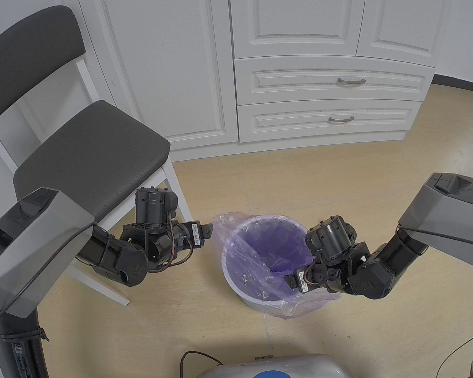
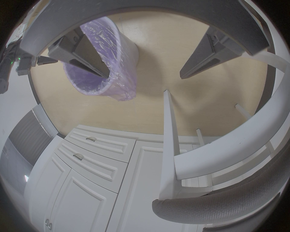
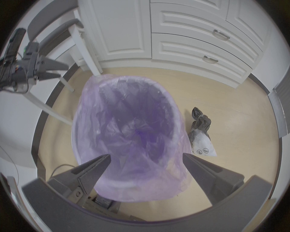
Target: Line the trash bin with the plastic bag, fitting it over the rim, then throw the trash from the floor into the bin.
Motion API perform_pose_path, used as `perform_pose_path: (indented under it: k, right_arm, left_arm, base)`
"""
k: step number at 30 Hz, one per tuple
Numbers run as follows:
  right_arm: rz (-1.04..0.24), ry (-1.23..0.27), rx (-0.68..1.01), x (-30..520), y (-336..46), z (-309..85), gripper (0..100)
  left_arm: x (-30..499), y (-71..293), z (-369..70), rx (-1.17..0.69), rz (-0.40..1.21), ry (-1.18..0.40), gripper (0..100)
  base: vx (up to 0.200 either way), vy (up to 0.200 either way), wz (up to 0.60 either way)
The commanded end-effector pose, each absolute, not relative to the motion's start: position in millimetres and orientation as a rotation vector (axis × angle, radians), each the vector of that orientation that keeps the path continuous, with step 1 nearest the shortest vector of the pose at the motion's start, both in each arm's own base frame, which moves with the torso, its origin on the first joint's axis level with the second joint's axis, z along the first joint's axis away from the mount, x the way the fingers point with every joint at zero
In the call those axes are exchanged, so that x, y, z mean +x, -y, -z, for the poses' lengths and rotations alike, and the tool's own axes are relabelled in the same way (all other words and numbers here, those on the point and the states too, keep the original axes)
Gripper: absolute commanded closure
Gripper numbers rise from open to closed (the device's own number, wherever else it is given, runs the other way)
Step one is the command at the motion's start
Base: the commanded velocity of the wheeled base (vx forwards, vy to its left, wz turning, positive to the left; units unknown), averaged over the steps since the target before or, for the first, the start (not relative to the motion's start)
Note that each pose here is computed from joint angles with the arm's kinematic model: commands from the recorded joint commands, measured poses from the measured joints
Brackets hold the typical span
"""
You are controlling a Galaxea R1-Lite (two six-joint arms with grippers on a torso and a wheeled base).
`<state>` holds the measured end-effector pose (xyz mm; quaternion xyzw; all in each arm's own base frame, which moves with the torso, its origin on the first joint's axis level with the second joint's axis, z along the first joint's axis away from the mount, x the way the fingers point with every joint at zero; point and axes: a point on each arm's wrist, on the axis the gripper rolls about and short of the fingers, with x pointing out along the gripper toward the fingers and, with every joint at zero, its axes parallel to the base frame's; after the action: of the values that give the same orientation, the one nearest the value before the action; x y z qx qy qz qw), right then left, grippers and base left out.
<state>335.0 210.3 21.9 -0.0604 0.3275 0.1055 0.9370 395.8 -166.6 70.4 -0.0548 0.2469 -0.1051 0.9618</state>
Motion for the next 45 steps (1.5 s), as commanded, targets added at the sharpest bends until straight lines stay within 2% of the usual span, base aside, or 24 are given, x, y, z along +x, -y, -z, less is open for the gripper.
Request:
perform_pose_path:
  k: [1,4,14,31,45]
  right_arm:
    - [-0.21,-0.671,-0.099,342.6,-221.0,-11.3,0]
    - [-0.217,-0.697,-0.112,339.7,-225.9,-0.2,0]
    - [-0.274,-0.694,-0.131,314.8,-235.1,-16.1,0]
    - [-0.351,-0.717,-0.195,278.7,-244.6,-21.8,0]
    - [-0.373,-0.764,-0.247,273.1,-246.0,-3.9,0]
  left_arm:
    - [395.6,167.2,-69.7,-0.11,0.214,-0.502,0]
    - [395.6,167.2,-69.7,-0.11,0.214,-0.502,0]
    - [395.0,167.0,-69.6,-0.11,0.215,-0.504,0]
    - [394.5,166.7,-69.7,-0.108,0.214,-0.503,0]
    - [393.9,167.2,-70.0,-0.108,0.215,-0.503,0]
  base:
    - [0.0,0.0,0.0]
    - [0.0,0.0,0.0]
    - [0.0,0.0,0.0]
    - [0.0,0.0,0.0]
    - [0.0,0.0,0.0]
